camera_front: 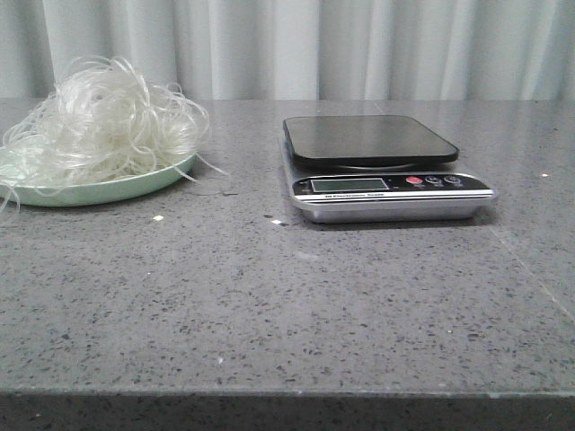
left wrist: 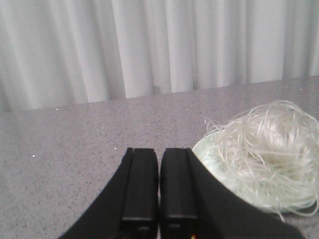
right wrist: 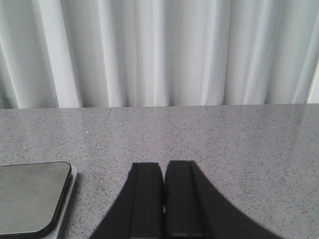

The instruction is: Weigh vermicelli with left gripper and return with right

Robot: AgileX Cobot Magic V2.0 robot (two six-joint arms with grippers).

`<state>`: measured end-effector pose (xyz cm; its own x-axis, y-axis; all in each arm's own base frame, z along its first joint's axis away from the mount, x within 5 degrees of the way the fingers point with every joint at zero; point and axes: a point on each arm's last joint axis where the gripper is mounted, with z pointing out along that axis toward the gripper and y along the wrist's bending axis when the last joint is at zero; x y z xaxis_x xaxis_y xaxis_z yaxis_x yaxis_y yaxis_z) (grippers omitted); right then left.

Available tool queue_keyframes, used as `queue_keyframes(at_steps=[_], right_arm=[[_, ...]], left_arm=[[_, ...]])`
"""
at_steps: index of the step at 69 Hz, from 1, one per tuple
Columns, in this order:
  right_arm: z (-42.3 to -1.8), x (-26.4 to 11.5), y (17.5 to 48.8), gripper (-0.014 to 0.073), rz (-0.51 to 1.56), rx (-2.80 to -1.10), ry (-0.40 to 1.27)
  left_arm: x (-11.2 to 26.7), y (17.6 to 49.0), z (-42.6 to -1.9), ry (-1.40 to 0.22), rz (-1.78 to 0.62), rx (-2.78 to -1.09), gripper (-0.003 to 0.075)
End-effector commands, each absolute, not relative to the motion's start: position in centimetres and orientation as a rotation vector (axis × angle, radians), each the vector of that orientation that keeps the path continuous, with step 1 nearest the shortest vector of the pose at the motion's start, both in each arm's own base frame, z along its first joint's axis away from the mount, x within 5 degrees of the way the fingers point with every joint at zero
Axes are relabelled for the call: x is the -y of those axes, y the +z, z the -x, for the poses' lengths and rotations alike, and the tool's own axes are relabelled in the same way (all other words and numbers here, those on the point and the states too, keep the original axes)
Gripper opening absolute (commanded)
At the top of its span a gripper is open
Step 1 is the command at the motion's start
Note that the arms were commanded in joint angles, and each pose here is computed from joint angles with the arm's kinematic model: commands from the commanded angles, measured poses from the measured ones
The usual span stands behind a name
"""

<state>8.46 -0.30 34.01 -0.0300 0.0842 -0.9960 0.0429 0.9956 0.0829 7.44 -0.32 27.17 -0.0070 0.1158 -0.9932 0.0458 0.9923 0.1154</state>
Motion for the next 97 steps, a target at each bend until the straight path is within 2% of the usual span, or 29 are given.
queue_keyframes(at_steps=[1,18,26,97], right_arm=[[-8.4,0.5,35.4,0.0151,-0.099,-1.511,0.006],[-8.4,0.5,35.4,0.0151,-0.099,-1.511,0.006],[-8.4,0.5,35.4,0.0151,-0.1,-1.511,0.006],[-8.4,0.5,35.4,0.0151,-0.1,-1.51,0.006]], left_arm=[[0.3,26.5,-6.6,0.018,-0.081,-1.5,0.0136],[0.1,22.0,-5.2,0.027,-0.046,-1.461,0.0136],[0.1,20.7,-5.5,0.027,-0.041,-1.513,0.0136],[0.1,20.6,-5.5,0.027,-0.041,-1.523,0.0136]])
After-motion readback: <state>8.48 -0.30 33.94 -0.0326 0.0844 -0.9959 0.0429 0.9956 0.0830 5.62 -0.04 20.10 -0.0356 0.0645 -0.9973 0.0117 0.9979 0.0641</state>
